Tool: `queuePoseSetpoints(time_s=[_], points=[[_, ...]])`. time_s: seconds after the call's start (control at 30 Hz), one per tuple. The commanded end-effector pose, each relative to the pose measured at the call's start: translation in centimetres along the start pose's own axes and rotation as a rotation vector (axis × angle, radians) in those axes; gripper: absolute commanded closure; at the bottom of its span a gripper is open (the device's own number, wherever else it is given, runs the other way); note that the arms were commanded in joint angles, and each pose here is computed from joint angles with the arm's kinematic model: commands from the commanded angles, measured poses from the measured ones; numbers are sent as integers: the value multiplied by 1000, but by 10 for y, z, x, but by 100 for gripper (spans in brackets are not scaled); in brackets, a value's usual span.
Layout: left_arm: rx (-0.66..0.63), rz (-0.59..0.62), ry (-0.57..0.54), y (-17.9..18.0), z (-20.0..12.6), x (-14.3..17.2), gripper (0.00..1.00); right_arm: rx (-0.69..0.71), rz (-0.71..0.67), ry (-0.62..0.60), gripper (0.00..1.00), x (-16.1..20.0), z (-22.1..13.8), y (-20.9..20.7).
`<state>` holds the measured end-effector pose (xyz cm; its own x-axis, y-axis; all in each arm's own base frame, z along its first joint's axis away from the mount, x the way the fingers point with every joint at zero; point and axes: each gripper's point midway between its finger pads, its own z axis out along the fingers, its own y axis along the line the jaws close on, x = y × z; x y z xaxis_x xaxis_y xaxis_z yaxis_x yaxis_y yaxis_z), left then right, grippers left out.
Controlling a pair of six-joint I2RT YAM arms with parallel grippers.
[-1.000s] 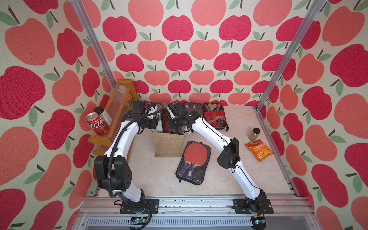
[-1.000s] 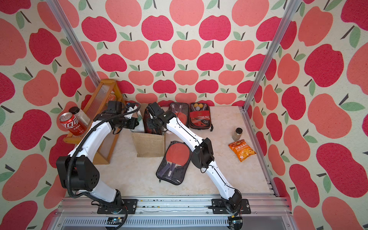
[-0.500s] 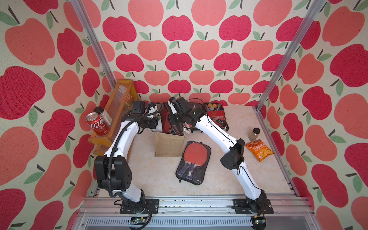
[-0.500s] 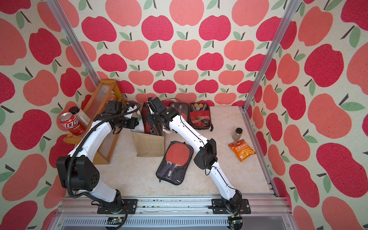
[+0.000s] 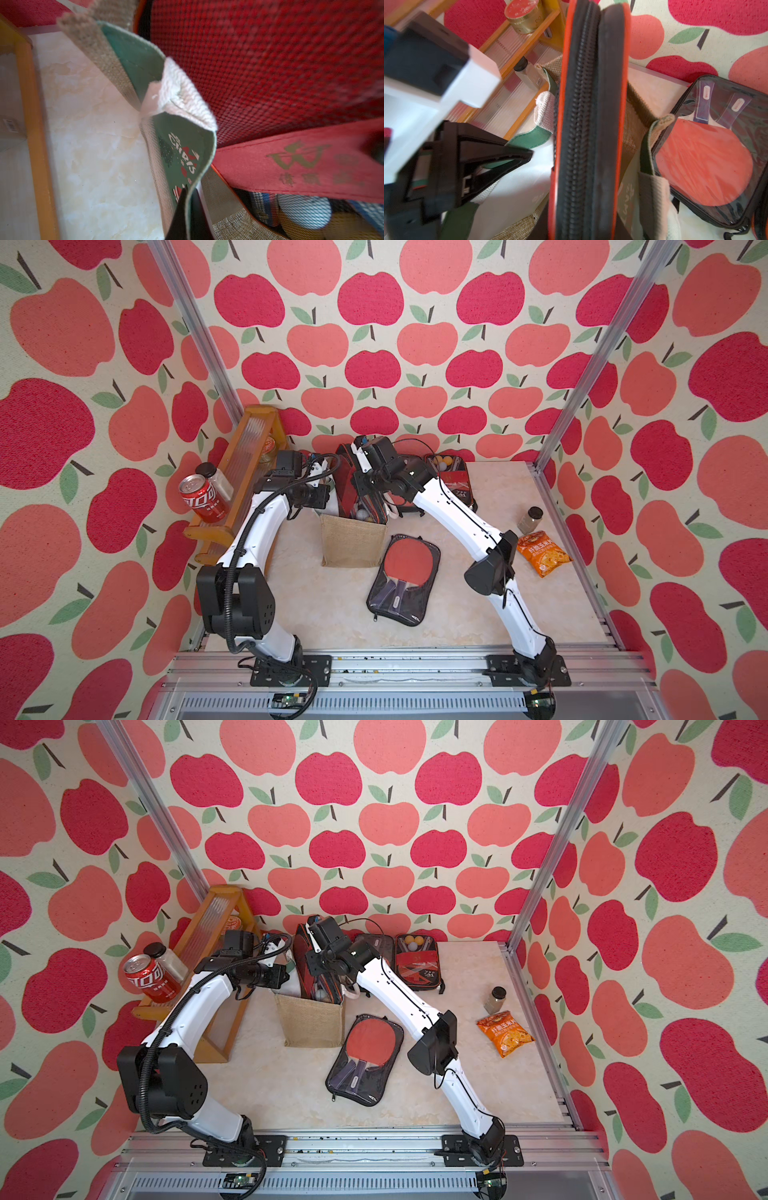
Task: Remove the ping pong set from the canvas bag
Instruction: Pick up the ping pong set from the canvas bag, then adjust the ping pong set at the center of the board.
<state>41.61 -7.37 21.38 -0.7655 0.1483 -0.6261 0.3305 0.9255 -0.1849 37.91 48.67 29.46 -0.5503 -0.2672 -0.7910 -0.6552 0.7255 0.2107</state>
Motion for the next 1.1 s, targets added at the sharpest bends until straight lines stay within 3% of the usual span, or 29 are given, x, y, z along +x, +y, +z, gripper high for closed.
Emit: queuePoseSetpoints(time_s=[0.0,0.57,1.07], points=[[-75,-10,18,19,-5,8,100,-34,-34,-286,100,-89,-91,7],[-76,-15,19,20,-5,8,100,50,-66,-399,100,-120,-150,-17],[-73,-17,23,20,-3,9,100,144,-51,-517,100,-138,-229,-53]])
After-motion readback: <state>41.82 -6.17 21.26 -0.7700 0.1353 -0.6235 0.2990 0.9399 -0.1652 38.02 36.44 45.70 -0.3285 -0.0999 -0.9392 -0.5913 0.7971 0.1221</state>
